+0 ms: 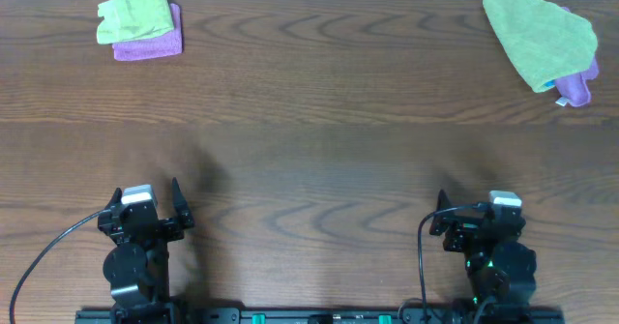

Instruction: Fold the cloth

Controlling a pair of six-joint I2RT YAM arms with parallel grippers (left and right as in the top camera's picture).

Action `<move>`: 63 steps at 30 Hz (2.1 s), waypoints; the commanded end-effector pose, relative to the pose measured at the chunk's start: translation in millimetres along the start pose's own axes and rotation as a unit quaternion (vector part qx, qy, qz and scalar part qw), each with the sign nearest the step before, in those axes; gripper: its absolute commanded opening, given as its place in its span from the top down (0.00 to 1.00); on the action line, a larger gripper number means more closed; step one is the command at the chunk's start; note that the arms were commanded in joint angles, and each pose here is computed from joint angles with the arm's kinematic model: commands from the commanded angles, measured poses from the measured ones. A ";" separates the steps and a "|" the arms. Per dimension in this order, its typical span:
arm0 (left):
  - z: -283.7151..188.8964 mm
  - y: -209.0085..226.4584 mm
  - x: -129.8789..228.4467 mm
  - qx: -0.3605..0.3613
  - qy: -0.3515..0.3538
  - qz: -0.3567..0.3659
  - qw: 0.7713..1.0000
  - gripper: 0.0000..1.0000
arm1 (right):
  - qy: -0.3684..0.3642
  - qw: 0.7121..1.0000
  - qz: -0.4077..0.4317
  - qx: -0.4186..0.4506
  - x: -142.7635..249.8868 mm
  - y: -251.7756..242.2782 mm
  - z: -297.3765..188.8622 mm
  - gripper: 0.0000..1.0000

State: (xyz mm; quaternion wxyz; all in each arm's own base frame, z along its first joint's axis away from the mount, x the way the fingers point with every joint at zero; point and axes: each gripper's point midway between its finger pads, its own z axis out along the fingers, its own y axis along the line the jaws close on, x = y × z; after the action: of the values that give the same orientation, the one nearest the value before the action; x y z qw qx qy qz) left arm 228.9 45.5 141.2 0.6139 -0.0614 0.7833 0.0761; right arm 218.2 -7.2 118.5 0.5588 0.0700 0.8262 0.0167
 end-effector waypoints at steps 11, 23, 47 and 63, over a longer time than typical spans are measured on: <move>3.0 3.5 13.2 -0.010 0.014 -0.002 1.000 0.04 | 0.003 1.000 -0.007 -0.007 3.8 1.6 1.1 0.01; 3.0 3.5 13.2 -0.010 0.014 -0.002 1.000 0.05 | 0.003 1.000 -0.007 -0.007 3.8 1.6 1.1 0.01; 3.0 3.5 13.2 -0.010 0.014 -0.002 1.000 0.05 | -0.128 0.990 0.054 -0.035 -62.6 12.0 -4.8 0.01; 3.0 3.5 13.3 -0.010 0.015 -0.002 1.000 0.05 | -0.075 0.993 0.079 0.050 -166.9 -14.2 81.8 0.01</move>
State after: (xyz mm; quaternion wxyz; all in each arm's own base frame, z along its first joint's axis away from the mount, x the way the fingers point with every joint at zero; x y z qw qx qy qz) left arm 229.0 45.7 141.6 0.6149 -0.0617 0.7825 0.0765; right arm 331.1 -37.5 228.8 0.6246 0.1603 0.7636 0.0317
